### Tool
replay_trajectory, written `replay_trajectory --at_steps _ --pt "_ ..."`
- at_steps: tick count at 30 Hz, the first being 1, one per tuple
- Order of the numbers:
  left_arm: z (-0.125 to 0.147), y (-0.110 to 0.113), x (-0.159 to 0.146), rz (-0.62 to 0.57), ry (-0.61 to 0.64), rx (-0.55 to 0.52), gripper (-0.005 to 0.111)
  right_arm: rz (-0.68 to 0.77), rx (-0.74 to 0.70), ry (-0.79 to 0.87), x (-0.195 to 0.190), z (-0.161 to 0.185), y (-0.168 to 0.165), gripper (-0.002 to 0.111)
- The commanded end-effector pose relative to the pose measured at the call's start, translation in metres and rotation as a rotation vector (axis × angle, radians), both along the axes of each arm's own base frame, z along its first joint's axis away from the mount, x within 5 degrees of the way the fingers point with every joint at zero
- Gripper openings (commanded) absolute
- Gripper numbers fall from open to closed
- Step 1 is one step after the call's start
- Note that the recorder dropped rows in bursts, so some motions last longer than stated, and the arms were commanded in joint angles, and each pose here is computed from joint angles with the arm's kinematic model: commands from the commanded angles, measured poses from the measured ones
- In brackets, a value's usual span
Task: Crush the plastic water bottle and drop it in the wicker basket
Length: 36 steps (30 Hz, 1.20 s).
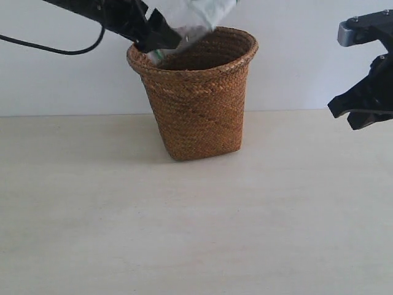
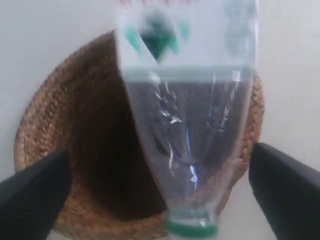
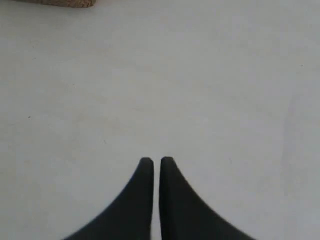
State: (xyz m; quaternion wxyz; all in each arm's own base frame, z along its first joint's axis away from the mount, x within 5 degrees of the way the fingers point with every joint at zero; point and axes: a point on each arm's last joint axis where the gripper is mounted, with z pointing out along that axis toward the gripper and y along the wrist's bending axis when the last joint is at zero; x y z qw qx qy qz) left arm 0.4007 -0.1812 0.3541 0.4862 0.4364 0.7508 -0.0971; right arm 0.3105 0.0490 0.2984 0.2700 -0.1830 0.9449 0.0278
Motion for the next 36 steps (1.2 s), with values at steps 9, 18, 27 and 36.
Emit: replay_trajectory --at_steps 9,18,27,36 --pt "0.012 0.019 -0.014 0.040 0.088 0.217 0.036 0.008 0.001 -0.010 -0.001 0.002 -0.001 0.000" --pt "0.029 0.073 -0.051 0.327 0.414 0.317 0.004 -0.079 -0.125 0.153 -0.016 0.004 -0.038 0.000" --pt "0.041 0.113 -0.150 0.486 0.332 0.121 0.004 -0.244 -0.036 -0.165 -0.075 0.051 -0.060 0.000" --pt "0.032 0.131 -0.223 0.509 0.078 -0.118 0.004 -0.214 0.045 -0.488 -0.140 0.059 -0.051 0.000"
